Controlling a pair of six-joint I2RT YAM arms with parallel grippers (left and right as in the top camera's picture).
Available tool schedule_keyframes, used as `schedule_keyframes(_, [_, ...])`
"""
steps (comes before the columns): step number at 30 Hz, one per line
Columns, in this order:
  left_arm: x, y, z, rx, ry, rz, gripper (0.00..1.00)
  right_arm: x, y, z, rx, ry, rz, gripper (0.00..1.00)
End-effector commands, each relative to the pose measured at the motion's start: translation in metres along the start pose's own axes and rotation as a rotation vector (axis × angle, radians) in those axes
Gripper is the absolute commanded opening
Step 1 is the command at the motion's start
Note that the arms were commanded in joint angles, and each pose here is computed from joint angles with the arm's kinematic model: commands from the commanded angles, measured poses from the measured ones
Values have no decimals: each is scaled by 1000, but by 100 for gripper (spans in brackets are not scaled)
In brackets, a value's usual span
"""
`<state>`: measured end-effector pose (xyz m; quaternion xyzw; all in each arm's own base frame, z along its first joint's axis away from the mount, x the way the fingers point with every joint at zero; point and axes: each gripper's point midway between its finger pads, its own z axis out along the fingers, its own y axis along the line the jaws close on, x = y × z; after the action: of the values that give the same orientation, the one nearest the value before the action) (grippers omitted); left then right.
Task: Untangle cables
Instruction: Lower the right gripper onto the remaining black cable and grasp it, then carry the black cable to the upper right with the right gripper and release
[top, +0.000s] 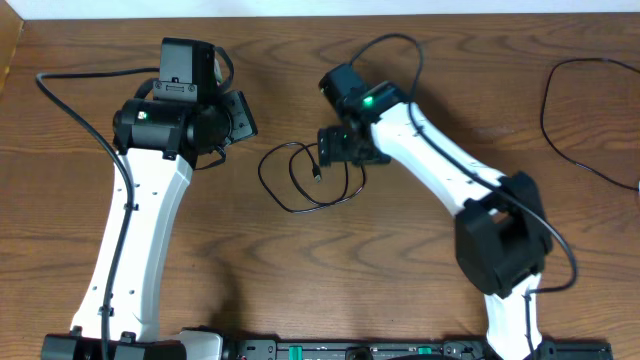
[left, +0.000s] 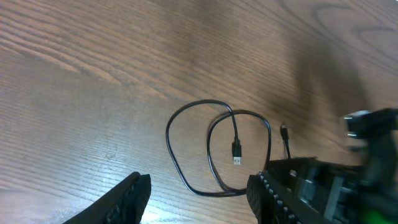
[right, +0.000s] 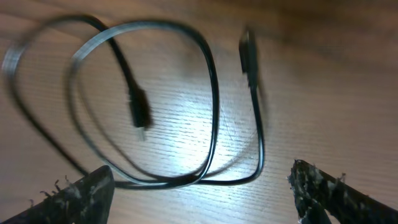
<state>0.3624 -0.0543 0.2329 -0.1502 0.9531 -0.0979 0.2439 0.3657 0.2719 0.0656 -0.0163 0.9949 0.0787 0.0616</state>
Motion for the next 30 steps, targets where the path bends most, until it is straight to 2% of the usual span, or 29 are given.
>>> schedule_keyframes(1, [1, 2, 0, -8, 6, 14, 55, 7, -11, 17, 71, 25, 108, 81])
schedule_keyframes(6, [2, 3, 0, -11, 12, 14, 55, 14, -25, 24, 144, 39, 197, 69])
schedule_keyframes(23, [5, 4, 0, -15, 23, 14, 55, 39, -16, 69, 83, 56, 194, 54])
schedule_keyframes(26, [5, 4, 1, -16, 24, 13, 55, 42, -15, 70, 86, 58, 177, 45])
schedule_keyframes(28, [5, 4, 1, -16, 24, 13, 55, 47, -14, 72, 92, 66, 168, 36])
schedule_keyframes(30, [5, 4, 1, -16, 24, 13, 55, 51, -16, 74, 107, 68, 159, 34])
